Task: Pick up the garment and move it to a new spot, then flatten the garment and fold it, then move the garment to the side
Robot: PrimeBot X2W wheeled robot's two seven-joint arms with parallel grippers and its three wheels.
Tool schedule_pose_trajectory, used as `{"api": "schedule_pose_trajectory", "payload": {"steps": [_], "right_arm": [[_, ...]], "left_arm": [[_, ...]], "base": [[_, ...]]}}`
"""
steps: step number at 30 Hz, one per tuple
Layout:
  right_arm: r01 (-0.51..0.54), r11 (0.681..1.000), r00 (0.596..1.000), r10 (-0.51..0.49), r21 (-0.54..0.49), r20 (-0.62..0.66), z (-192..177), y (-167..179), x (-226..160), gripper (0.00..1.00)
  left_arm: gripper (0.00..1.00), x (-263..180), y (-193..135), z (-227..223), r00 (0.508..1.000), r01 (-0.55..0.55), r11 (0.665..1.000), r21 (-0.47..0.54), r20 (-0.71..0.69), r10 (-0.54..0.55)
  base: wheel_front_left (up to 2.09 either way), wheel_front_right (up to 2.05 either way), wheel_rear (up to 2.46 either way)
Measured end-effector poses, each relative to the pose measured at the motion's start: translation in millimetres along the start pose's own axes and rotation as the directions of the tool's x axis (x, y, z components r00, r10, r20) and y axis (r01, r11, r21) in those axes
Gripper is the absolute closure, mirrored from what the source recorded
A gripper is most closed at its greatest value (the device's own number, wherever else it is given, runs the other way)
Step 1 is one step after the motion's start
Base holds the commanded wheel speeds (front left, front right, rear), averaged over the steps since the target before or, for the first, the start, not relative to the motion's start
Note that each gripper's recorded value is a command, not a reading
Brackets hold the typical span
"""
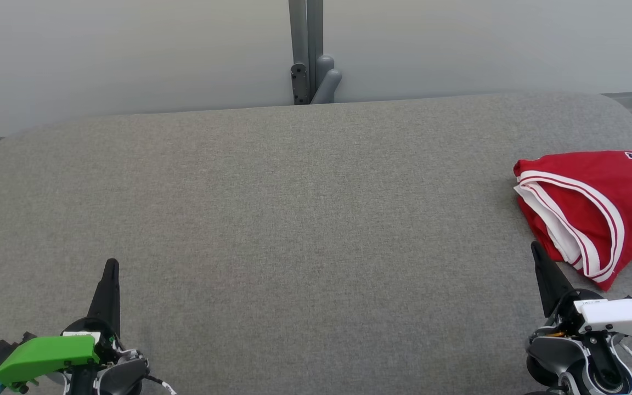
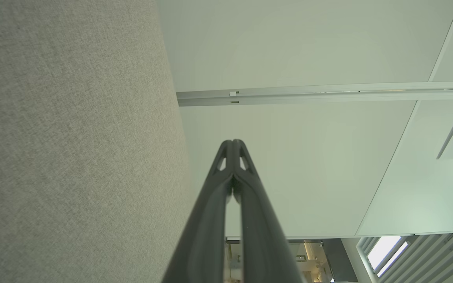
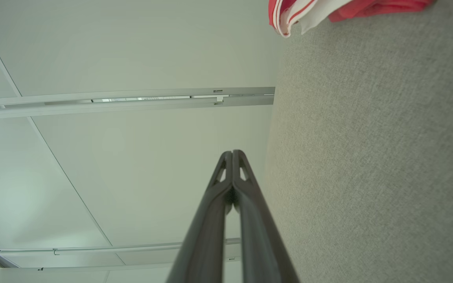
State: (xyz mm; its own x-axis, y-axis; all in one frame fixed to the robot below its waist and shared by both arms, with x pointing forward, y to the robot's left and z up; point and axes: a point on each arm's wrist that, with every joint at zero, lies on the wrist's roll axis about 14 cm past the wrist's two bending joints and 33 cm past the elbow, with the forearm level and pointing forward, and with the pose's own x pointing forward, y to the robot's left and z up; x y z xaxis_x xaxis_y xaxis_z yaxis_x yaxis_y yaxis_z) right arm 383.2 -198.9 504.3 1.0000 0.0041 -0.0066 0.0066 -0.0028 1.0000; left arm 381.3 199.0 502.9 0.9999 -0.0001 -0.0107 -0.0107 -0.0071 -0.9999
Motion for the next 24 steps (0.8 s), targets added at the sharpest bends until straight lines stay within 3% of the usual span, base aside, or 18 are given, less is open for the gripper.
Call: {"api": "schedule_pose_trajectory", "payload": {"steps": [24], "right_arm": [[0.000, 1.000, 1.000, 0.000, 0.000, 0.000, -0.1, 0.0, 0.0, 1.00]], "left_arm": [[1.00, 0.0, -0.1, 0.0, 1.000, 0.000, 1.000, 0.000, 0.000, 0.000]], "base": [[0.00, 0.00, 0.00]]}}
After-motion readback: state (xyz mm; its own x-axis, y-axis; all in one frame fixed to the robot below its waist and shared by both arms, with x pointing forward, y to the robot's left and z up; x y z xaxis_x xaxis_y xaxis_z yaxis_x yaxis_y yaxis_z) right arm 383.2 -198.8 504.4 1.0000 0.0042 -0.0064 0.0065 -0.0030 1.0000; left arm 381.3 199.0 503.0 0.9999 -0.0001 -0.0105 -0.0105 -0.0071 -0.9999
